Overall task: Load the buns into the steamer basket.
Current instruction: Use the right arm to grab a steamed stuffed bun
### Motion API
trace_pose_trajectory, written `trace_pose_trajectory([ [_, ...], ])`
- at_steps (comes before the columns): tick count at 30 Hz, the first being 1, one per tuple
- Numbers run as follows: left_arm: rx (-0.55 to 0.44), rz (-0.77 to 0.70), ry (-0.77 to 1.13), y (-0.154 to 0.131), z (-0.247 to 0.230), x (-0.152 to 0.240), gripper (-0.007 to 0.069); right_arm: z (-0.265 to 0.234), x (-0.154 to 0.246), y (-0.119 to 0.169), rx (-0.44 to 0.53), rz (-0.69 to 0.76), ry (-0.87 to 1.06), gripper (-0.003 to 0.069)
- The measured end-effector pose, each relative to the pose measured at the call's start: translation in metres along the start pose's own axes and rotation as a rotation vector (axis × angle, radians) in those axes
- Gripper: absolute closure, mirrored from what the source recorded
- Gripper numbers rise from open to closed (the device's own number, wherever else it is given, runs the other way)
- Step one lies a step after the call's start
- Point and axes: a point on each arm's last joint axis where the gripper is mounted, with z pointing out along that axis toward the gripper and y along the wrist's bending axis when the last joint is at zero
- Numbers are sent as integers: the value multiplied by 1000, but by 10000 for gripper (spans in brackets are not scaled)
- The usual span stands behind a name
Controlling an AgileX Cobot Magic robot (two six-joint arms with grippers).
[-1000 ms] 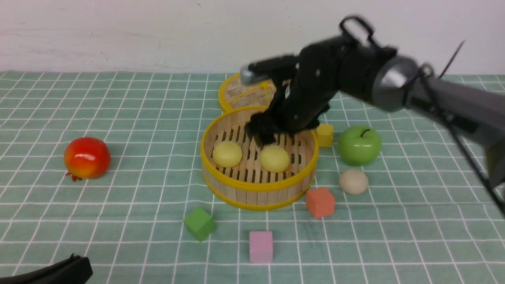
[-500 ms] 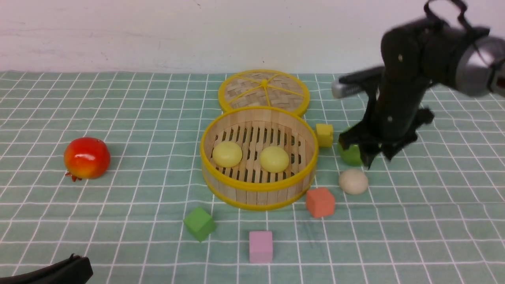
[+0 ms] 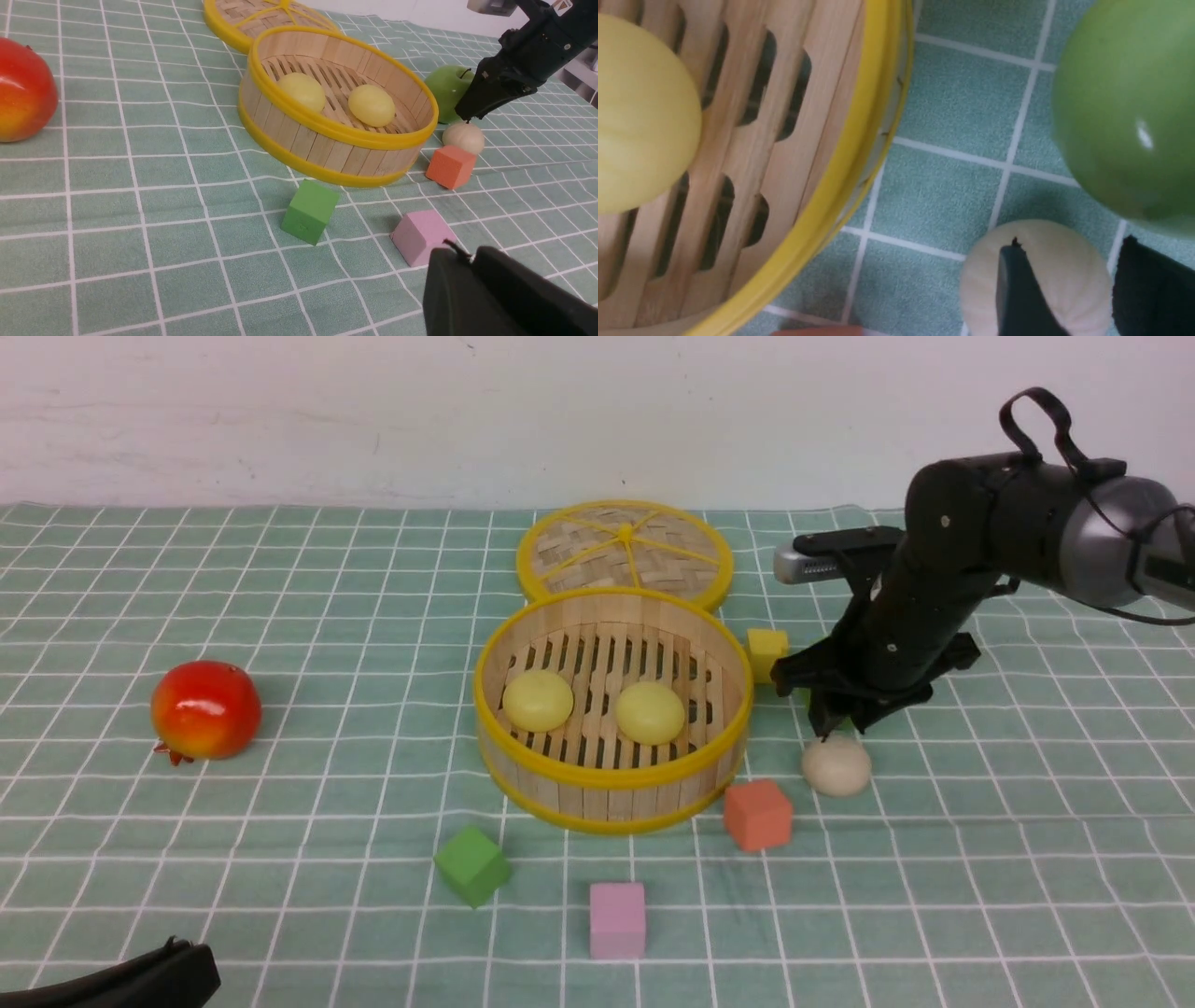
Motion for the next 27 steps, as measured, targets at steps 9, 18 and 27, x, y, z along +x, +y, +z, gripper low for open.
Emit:
trace_pose_trajectory([
  [9,0,0,0,0,0,0,566,5,2,-1,10,-10,25,364],
  [18,0,0,0,0,0,0,554,17,5,-3,15,-13,58,421],
  [27,0,-1,0,0,0,0,550,16,6,-4,26,-46,73,512],
])
